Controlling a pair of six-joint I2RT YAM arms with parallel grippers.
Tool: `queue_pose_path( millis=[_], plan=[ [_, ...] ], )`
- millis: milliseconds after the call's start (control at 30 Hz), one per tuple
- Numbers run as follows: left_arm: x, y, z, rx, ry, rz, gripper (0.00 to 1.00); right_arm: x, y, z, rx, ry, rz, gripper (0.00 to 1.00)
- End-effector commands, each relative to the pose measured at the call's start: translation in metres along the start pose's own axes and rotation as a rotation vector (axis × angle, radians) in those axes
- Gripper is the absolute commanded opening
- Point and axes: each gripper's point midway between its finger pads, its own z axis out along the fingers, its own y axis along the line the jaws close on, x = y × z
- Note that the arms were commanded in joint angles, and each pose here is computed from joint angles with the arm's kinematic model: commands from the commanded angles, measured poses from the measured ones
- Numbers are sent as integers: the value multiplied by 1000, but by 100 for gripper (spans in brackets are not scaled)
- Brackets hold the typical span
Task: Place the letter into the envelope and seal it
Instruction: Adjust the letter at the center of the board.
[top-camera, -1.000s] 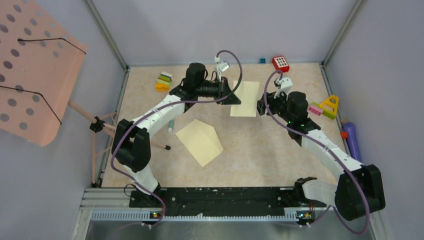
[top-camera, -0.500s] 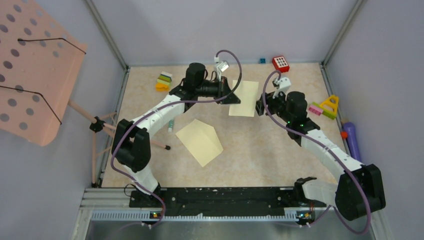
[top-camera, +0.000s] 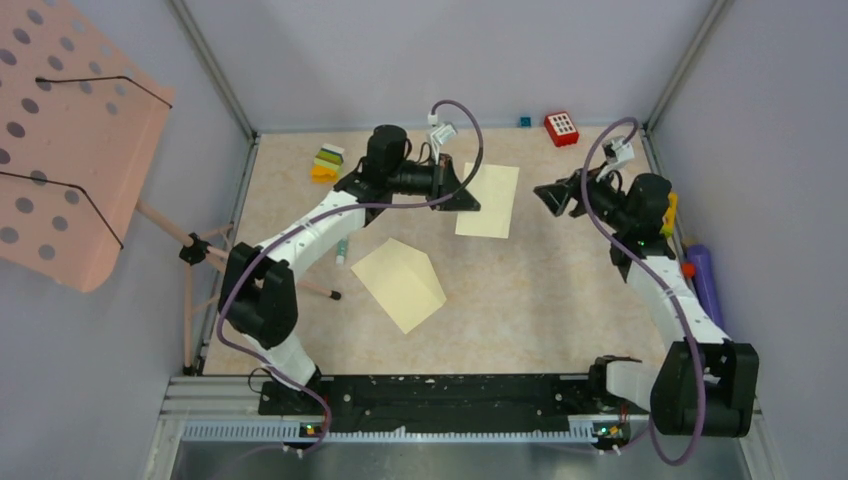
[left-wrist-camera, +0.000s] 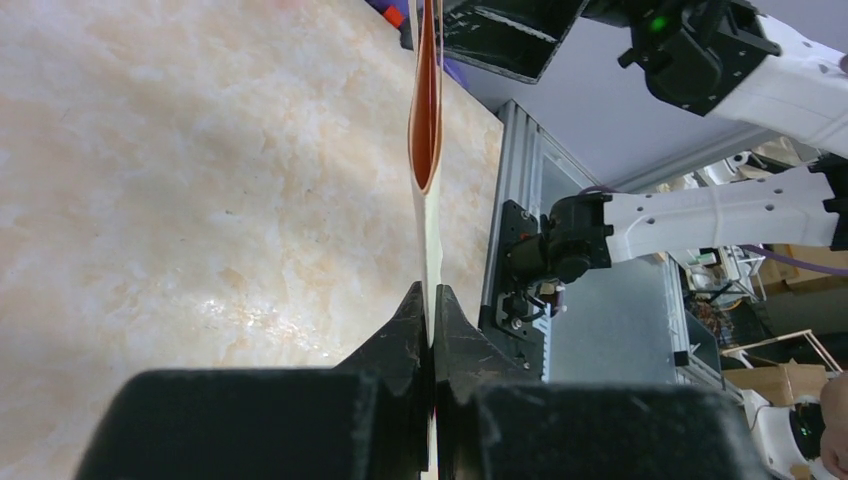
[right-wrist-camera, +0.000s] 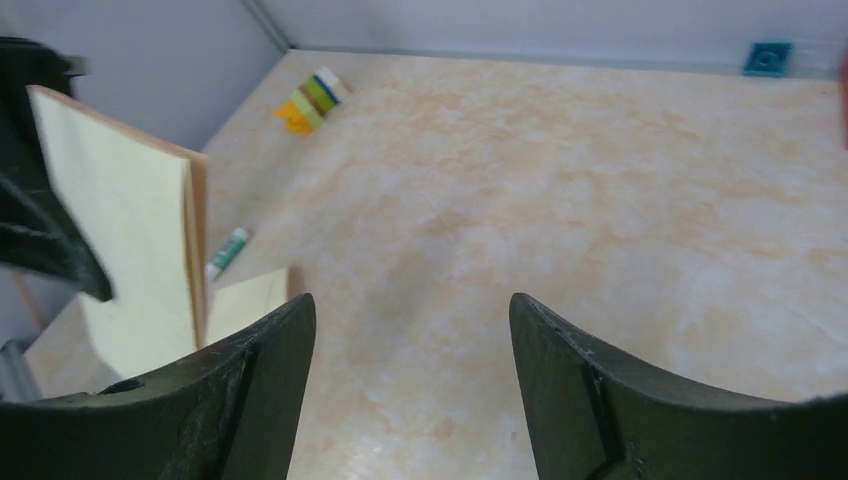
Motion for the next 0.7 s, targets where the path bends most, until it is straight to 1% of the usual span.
queue_pose_path(
  millis=[0, 133, 233, 300, 500, 667],
  plan=[
    [-21, -42, -16, 102, -50, 126, 0, -21, 78, -19, -433, -38, 5, 70],
    [-21, -47, -20, 116, -58, 135, 0, -26, 109, -33, -617, -51, 49, 70],
    [-23, -50, -22, 123, -69, 130, 0, -23, 119, -37, -675, -56, 56, 70],
    [-24, -53, -24, 136, -76, 134, 0, -15, 137, -37, -734, -43, 49, 70],
    [-22, -58, -26, 152, -80, 138, 0, -1, 159, -27, -794, -2, 34, 69],
    [-18, -66, -28, 199, -78, 140, 0, 1, 156, -18, -799, 9, 69, 67]
  ],
)
